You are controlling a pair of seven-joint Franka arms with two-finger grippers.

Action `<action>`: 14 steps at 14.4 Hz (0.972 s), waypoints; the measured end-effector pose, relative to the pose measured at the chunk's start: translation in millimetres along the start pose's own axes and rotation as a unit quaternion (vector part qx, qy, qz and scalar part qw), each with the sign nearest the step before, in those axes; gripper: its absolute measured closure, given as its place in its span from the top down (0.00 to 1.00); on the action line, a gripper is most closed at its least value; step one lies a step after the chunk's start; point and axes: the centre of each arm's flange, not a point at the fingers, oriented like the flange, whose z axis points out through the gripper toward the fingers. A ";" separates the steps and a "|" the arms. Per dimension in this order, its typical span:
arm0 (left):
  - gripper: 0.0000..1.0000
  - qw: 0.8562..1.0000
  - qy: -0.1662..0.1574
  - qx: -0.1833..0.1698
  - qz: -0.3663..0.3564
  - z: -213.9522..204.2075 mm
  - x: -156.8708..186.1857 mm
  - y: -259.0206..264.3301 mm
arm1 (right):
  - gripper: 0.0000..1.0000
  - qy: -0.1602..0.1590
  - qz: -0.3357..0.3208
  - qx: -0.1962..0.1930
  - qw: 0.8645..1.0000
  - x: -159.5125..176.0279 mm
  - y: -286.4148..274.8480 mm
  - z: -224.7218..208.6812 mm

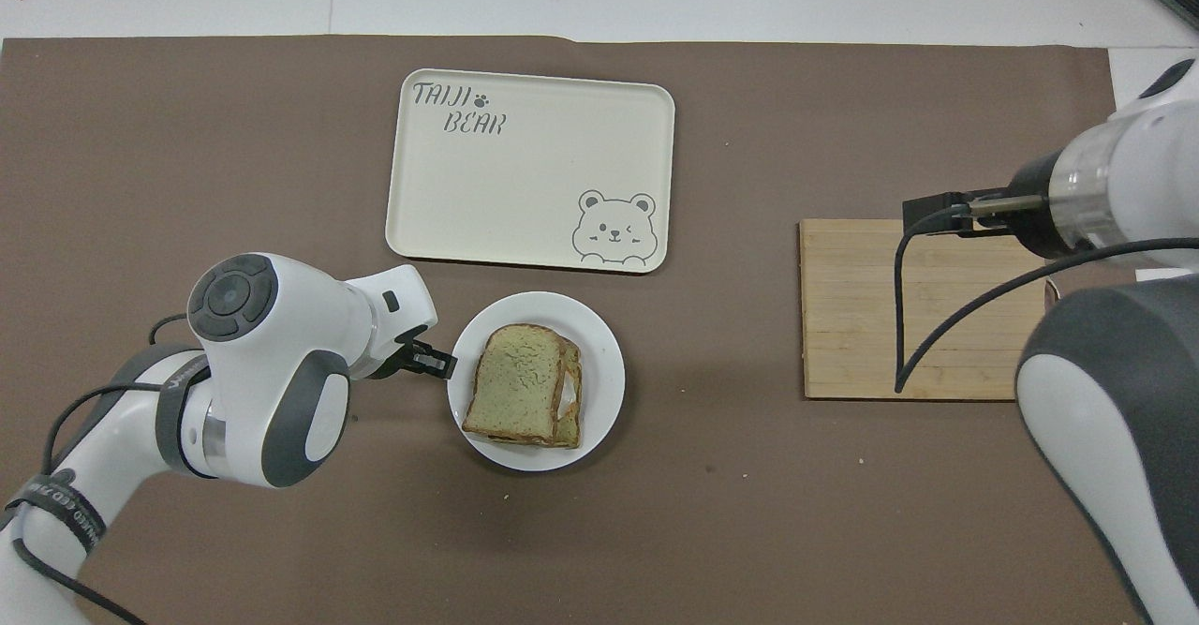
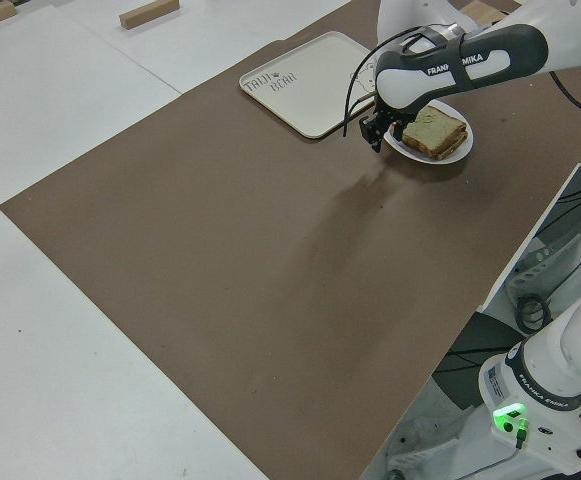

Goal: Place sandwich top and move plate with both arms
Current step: 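Withdraw the right gripper while the left gripper reaches toward the plate, then grasp the white plate rim with the left gripper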

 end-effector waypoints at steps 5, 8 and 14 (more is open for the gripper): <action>0.56 0.999 -0.005 -0.043 -0.018 18.4 -7.0 8.8 | 1.00 -0.023 0.036 0.005 0.999 -5.5 36.9 -24.6; 0.47 0.999 -0.009 -0.043 -0.007 23.6 -7.6 19.2 | 1.00 -0.036 0.058 0.001 0.998 -8.4 62.6 -36.8; 0.41 0.999 -0.020 -0.047 0.001 40.6 -8.7 23.7 | 1.00 -0.041 0.102 -0.003 0.994 -14.3 112.1 -45.9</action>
